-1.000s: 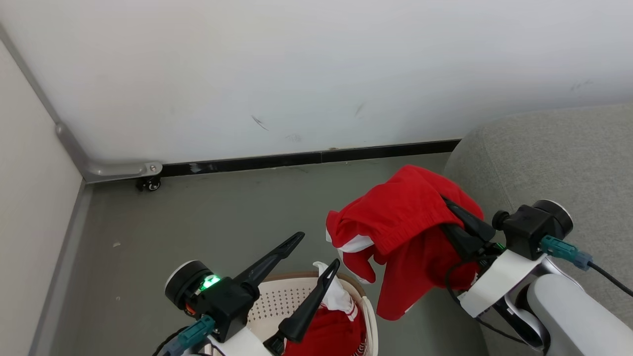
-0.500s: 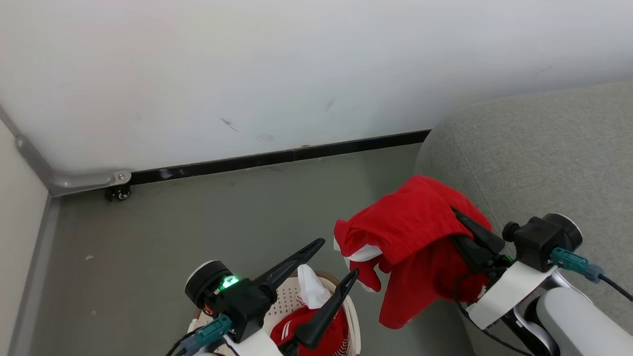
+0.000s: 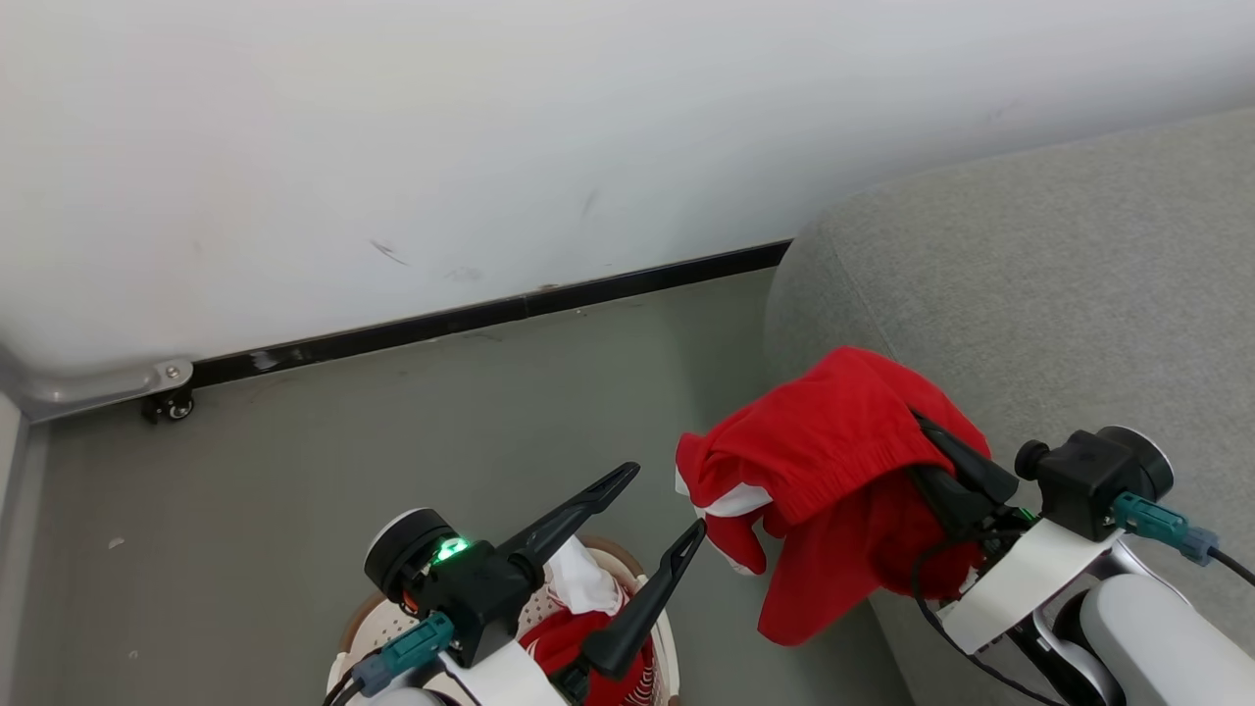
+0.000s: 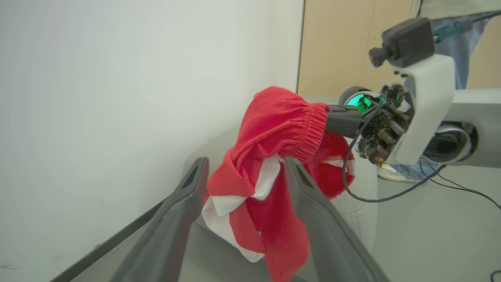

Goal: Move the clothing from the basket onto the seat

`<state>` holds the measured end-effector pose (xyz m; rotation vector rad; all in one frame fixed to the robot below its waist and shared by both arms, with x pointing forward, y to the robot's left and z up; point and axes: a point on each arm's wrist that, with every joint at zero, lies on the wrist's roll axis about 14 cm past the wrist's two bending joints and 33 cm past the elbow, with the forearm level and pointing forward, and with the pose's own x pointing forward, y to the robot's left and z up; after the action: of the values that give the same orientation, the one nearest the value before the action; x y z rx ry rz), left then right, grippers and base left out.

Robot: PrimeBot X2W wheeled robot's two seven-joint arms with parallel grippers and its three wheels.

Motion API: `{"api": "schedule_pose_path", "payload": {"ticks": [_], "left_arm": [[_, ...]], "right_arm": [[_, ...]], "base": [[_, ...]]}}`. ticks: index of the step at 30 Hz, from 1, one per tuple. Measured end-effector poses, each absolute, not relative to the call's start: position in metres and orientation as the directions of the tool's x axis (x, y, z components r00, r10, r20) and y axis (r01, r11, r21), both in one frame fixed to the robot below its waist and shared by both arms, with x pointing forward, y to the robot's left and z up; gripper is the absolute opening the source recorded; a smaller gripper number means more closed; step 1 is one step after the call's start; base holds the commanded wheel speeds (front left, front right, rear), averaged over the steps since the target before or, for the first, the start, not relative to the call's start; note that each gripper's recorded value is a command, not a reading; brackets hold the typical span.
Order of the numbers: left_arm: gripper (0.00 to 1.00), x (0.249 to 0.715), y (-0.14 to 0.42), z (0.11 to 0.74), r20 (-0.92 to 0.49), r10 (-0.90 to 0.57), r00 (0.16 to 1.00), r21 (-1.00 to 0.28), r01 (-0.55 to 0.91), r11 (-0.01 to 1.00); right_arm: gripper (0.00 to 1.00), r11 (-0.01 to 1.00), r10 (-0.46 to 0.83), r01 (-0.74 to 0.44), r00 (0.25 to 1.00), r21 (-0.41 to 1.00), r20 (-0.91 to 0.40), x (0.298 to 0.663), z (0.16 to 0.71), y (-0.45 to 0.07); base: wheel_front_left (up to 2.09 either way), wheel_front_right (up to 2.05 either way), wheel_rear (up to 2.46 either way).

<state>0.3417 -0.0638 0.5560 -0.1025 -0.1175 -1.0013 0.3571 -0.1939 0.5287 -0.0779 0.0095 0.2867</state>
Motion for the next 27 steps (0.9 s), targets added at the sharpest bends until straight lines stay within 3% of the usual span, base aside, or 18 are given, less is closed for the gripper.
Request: {"api": "schedule_pose_path", "payload": {"ticks": [27], "left_arm": [[1.00, 0.363, -0.089, 0.552, 0.159, -0.868, 0.471, -0.047, 0.882, 0.469]], "right_arm": [[0.00, 0.993, 0.076, -0.074, 0.997, -0.095, 0.018, 0.356, 0.557, -0.273]], "base": [[0.00, 0.00, 0.00]]}}
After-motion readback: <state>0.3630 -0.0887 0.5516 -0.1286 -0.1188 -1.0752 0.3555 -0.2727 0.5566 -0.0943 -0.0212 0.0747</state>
